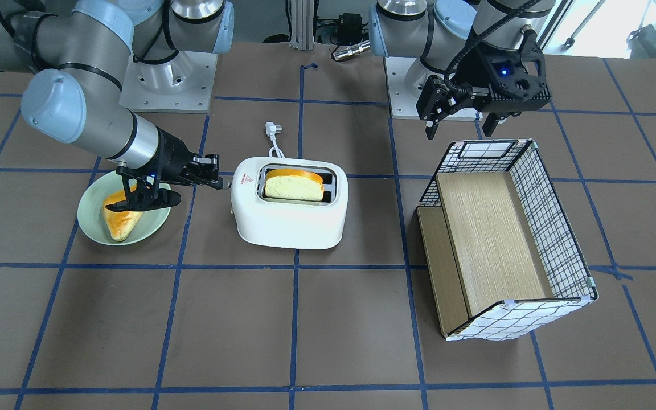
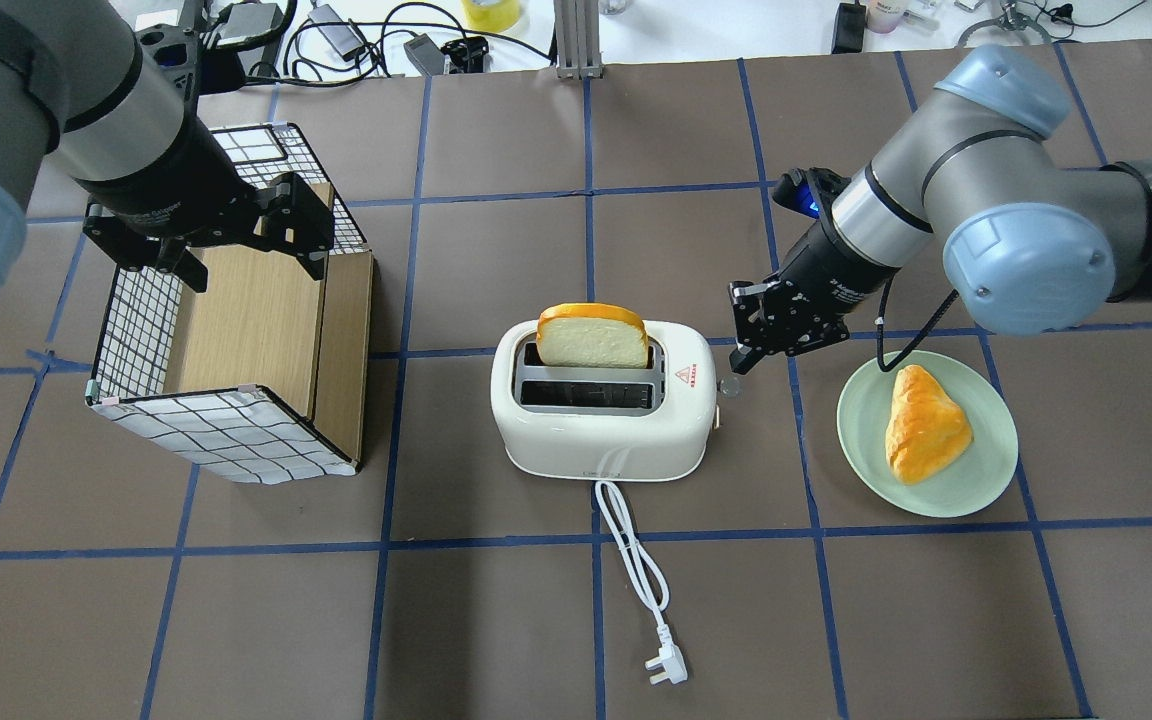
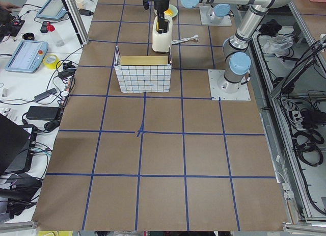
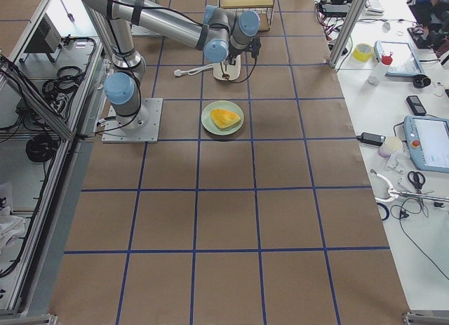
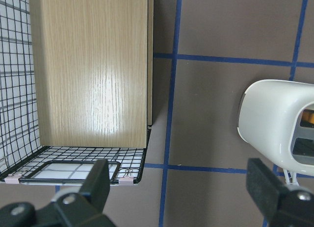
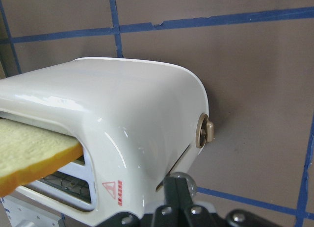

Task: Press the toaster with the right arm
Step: 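Push the toaster lever down with the right gripper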

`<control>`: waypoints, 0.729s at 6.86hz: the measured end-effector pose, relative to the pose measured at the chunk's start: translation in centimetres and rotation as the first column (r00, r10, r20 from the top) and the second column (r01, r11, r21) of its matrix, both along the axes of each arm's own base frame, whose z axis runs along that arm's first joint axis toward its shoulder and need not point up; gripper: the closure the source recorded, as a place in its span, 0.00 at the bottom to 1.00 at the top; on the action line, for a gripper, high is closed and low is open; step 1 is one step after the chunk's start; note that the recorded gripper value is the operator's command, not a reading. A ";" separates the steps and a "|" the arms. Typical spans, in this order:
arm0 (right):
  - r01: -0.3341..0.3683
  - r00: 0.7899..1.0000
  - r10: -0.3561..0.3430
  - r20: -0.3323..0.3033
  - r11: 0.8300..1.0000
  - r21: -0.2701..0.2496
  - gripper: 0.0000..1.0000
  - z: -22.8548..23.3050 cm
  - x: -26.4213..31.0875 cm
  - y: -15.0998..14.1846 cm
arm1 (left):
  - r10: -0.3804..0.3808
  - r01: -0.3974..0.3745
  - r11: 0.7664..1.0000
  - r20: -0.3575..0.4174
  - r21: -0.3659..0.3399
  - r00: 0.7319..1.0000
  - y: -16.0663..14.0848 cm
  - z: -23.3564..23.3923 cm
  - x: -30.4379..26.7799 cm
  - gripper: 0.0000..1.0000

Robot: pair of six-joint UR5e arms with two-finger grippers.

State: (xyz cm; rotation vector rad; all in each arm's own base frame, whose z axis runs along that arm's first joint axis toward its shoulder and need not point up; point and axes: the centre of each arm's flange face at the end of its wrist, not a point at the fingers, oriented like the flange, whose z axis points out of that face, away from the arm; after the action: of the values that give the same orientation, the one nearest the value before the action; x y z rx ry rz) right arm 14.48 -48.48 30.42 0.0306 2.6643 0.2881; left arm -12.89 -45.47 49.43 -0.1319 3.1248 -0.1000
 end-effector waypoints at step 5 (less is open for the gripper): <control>-0.005 1.000 0.005 -0.003 1.000 -0.016 1.00 -3.7 0.0 0.3 | 0.000 0.000 1.000 0.000 0.000 1.000 0.0 0.0 0.0 0.00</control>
State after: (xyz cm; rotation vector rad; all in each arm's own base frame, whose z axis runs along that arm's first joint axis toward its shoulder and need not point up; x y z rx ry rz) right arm 14.47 -48.18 26.74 0.0195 2.6696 0.2685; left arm -12.89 -45.47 49.43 -0.1319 3.1248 -0.1000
